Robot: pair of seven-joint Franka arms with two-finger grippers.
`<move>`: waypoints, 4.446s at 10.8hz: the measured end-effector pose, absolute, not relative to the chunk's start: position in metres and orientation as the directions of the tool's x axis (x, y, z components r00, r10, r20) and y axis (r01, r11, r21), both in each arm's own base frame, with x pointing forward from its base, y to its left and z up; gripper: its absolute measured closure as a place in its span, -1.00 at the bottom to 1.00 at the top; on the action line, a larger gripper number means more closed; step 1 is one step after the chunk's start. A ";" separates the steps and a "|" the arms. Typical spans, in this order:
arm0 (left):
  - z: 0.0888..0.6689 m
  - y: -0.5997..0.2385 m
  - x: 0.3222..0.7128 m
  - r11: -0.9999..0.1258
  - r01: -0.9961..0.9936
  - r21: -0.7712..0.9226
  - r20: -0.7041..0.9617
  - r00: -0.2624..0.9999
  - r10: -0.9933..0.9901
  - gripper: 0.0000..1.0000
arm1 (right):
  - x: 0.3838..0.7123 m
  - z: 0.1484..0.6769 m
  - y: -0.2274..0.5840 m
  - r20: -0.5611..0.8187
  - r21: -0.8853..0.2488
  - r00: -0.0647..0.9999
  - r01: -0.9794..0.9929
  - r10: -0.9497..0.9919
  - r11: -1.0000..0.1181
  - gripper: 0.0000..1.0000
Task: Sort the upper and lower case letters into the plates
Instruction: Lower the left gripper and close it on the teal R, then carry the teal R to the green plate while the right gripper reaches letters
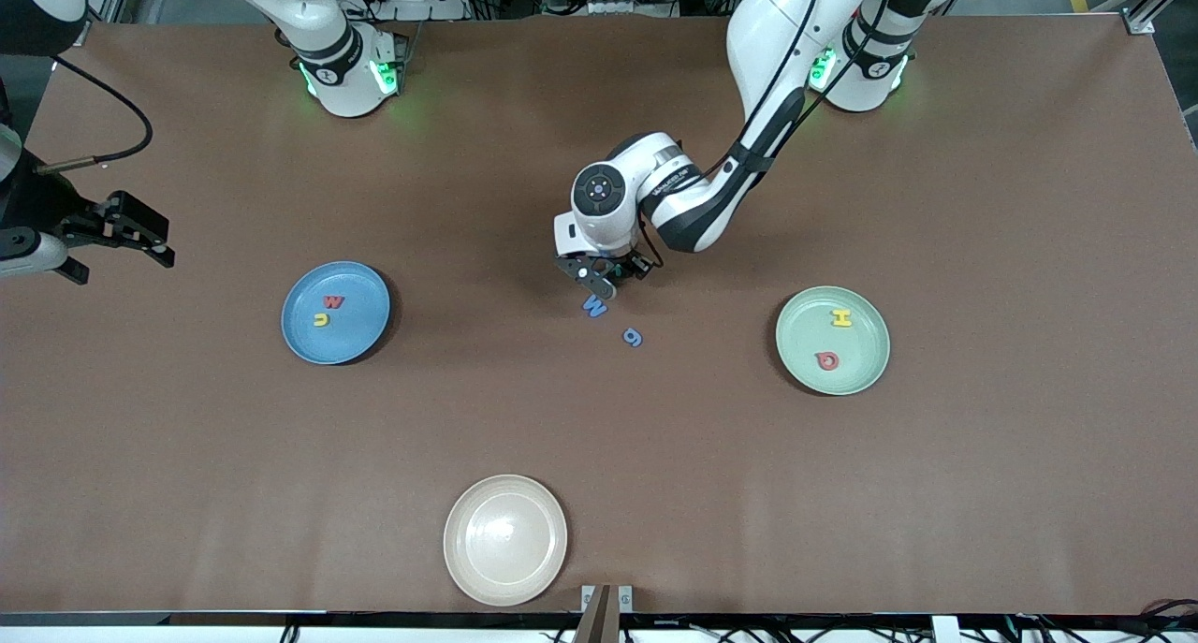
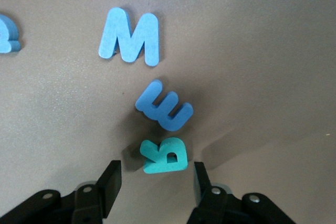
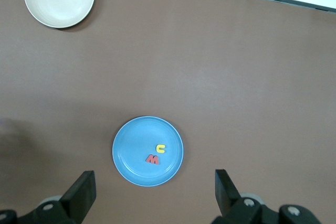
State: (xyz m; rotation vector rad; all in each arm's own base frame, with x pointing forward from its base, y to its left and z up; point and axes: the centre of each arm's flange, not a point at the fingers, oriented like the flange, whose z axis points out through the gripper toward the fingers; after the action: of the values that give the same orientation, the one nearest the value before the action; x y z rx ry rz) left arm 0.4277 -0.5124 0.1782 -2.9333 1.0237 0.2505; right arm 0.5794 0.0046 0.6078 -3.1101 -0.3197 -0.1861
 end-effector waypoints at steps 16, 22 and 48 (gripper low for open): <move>0.172 -0.514 0.428 -0.810 -0.586 0.026 -0.163 0.797 -0.582 0.24 | 0.575 0.603 0.008 0.071 -0.007 0.975 0.209 0.208 -0.978 -1.00; 0.183 -0.512 0.441 -0.819 -0.573 0.030 -0.138 0.809 -0.571 0.24 | 0.574 0.602 0.009 0.065 -0.009 0.975 0.212 0.211 -0.977 -1.00; 0.338 -0.141 0.644 -0.928 -0.371 -0.029 -0.233 0.905 -0.355 -1.00 | 0.440 0.225 0.530 0.038 0.028 0.899 0.436 0.437 -0.899 -0.75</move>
State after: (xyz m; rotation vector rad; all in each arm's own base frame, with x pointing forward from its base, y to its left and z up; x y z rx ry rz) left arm 0.6444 -0.1413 0.3380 -2.9951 0.5715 0.3461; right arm 0.4402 0.5300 0.2247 -3.0793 -0.7081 -0.0677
